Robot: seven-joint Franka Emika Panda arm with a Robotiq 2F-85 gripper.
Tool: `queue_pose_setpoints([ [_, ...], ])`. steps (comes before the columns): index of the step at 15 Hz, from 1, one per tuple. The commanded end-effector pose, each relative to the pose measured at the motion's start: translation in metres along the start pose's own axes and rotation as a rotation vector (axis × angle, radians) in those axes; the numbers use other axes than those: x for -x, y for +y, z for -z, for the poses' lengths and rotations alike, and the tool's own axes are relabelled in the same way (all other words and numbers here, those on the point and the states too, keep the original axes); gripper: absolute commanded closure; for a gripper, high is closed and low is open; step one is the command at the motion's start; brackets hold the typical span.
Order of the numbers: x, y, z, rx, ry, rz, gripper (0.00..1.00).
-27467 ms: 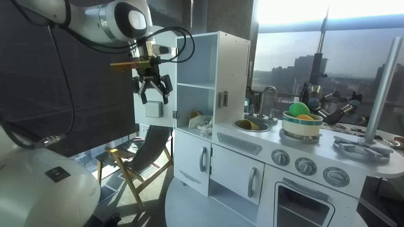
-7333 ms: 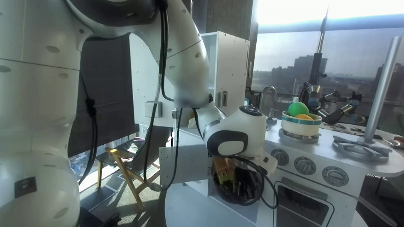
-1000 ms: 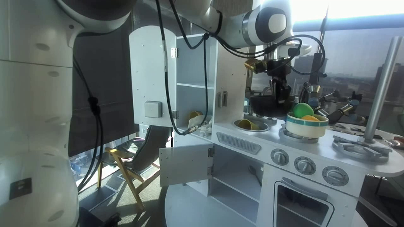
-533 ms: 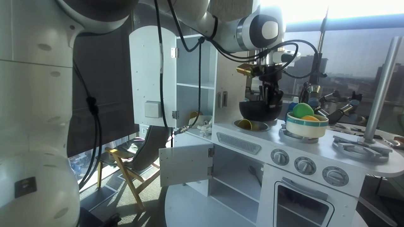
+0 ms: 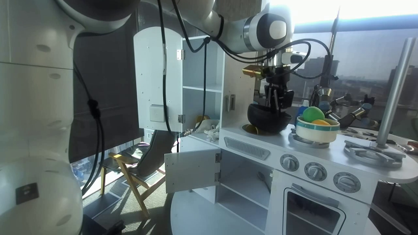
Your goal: Open the middle cabinet door, take the black bowl off the shelf and place it in the sink then close the cabinet door
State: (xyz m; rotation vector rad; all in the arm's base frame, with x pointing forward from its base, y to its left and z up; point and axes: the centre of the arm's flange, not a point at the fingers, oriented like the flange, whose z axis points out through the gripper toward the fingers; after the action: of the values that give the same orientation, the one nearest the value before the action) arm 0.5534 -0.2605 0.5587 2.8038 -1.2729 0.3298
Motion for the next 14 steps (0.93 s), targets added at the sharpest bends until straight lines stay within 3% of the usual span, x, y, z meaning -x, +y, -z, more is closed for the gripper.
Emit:
queue_pose_setpoints([
  [1, 0.013, 0.009, 0.023, -0.019, 0.002, 0.054, 0.14],
  [3, 0.019, 0.011, 0.028, -0.01, -0.029, 0.098, 0.01],
  [9, 0.062, 0.024, 0.02, 0.086, -0.122, 0.242, 0.0],
  [14, 0.088, 0.027, 0.003, 0.199, -0.195, 0.446, 0.0],
])
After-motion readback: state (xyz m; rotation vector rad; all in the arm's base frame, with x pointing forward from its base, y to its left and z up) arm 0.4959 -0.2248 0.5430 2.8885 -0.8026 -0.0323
